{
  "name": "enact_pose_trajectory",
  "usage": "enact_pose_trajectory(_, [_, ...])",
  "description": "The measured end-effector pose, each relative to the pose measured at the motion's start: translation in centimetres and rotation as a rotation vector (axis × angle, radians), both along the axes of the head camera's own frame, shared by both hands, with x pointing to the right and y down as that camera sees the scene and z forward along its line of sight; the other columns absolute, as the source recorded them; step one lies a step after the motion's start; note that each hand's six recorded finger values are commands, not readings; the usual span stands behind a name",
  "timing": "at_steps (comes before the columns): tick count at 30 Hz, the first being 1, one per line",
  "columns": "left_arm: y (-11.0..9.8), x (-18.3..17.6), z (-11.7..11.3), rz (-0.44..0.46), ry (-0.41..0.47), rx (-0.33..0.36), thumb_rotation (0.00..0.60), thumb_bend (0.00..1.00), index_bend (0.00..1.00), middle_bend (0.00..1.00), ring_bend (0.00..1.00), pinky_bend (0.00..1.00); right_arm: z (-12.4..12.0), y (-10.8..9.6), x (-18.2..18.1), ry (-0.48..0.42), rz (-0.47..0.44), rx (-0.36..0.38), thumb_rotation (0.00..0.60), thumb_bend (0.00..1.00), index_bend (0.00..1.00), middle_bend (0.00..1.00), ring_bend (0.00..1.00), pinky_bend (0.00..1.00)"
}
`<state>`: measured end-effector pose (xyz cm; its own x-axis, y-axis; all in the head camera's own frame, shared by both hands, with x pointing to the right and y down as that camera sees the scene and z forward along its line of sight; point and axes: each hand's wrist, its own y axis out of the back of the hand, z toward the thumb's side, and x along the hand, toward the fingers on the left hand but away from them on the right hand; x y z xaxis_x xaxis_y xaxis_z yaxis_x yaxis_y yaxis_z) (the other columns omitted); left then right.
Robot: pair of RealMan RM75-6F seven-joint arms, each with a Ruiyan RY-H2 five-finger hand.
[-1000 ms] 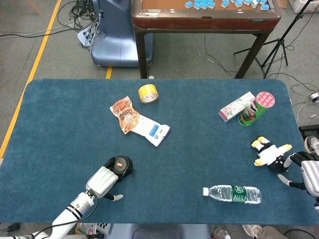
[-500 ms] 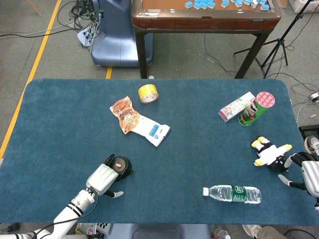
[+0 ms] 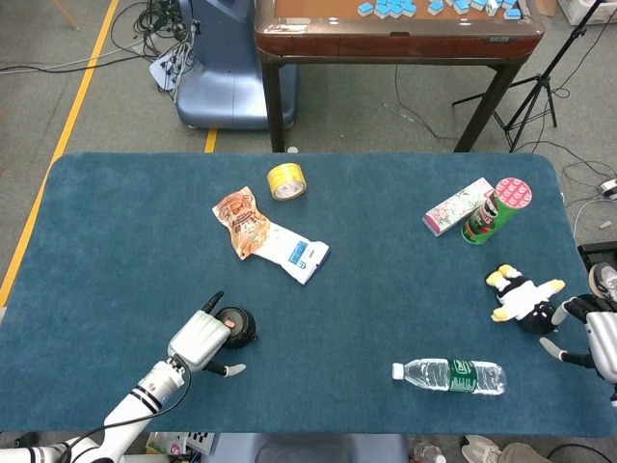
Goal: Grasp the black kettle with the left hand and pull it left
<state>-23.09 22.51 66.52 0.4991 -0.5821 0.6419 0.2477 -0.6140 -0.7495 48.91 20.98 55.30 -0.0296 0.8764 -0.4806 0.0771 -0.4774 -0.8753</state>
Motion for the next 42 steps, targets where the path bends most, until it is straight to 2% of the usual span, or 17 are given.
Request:
enact_pose_trajectory(13, [-1.1, -1.3, -0.3, -0.115, 0.024, 0.006, 0.137, 0.12, 1.00, 1.00, 0.93, 0.00, 0.2, -0.3, 0.1, -0.005, 0.000, 0.005, 0.600, 0.18, 0.54, 0.46, 0.28, 0.29])
enact_pose_trajectory(21, [-1.9, -2.7, -0.8, -0.219, 0.054, 0.007, 0.069, 0.11, 1.00, 1.00, 0.94, 0.00, 0.3, -0.5, -0.2, -0.010, -0.006, 0.007, 0.600, 0.18, 0.54, 0.46, 0.28, 0.29])
enact_pose_trajectory(24, [-2.2, -3.4, -1.0, -0.260, 0.067, 0.012, 0.061, 0.11, 1.00, 1.00, 0.95, 0.00, 0.3, -0.7, -0.4, -0.011, -0.009, 0.008, 0.600, 0.18, 0.54, 0.46, 0.28, 0.29])
enact_pose_trajectory(30, [-2.9, -5.0, -1.5, -0.327, 0.070, 0.042, 0.101, 0.11, 1.00, 1.00, 0.95, 0.00, 0.3, -1.1, -0.6, -0.014, -0.018, 0.014, 0.600, 0.18, 0.54, 0.46, 0.28, 0.29])
enact_pose_trajectory(33, [-3.2, -5.7, -1.7, -0.356, 0.071, 0.055, 0.195, 0.11, 1.00, 1.00, 0.96, 0.00, 0.3, -1.2, -0.8, -0.015, -0.022, 0.014, 0.600, 0.18, 0.54, 0.46, 0.28, 0.29])
enact_pose_trajectory(35, [-3.4, -6.1, -1.9, -0.377, 0.073, 0.064, 0.231, 0.11, 1.00, 1.00, 0.96, 0.00, 0.3, -1.3, -0.8, -0.015, -0.022, 0.013, 0.600, 0.18, 0.54, 0.46, 0.28, 0.29])
enact_pose_trajectory(42, [-4.0, -7.1, -2.4, -0.452, 0.105, 0.090, 0.229, 0.11, 1.00, 1.00, 0.97, 0.00, 0.4, -1.2, -0.8, -0.011, -0.017, 0.012, 0.600, 0.18, 0.54, 0.46, 0.28, 0.29])
